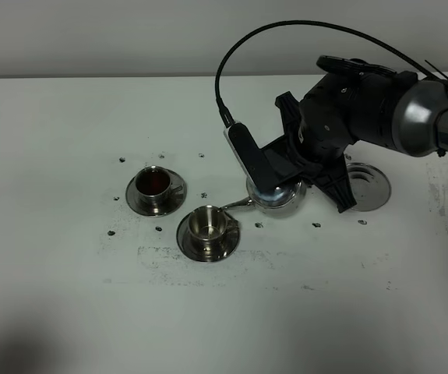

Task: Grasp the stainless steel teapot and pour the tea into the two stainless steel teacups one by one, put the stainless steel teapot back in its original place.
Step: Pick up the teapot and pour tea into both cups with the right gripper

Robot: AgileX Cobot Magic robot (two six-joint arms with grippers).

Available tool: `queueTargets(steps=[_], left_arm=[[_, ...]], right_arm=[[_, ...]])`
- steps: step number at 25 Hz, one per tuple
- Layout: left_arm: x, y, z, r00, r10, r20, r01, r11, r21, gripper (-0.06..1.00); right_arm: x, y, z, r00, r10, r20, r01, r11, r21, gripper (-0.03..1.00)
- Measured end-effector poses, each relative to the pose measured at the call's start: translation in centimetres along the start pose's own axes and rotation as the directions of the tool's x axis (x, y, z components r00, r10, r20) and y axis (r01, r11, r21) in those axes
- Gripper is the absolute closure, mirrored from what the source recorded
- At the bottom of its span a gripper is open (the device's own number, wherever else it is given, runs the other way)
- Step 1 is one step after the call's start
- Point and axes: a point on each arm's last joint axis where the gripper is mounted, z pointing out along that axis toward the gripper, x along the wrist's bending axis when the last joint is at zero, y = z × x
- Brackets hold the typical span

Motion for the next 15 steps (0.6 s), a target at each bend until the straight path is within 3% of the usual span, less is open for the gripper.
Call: queueTargets(steps=[15], left_arm=[[0.0,0.0,0.0,1.0,0.0,0.0,0.0,1.0,0.0,0.53]], right_arm=[[-0.5,1.1,0.1,0.99,-0.13,0.058,0.126,0.989,0.073,0.76]])
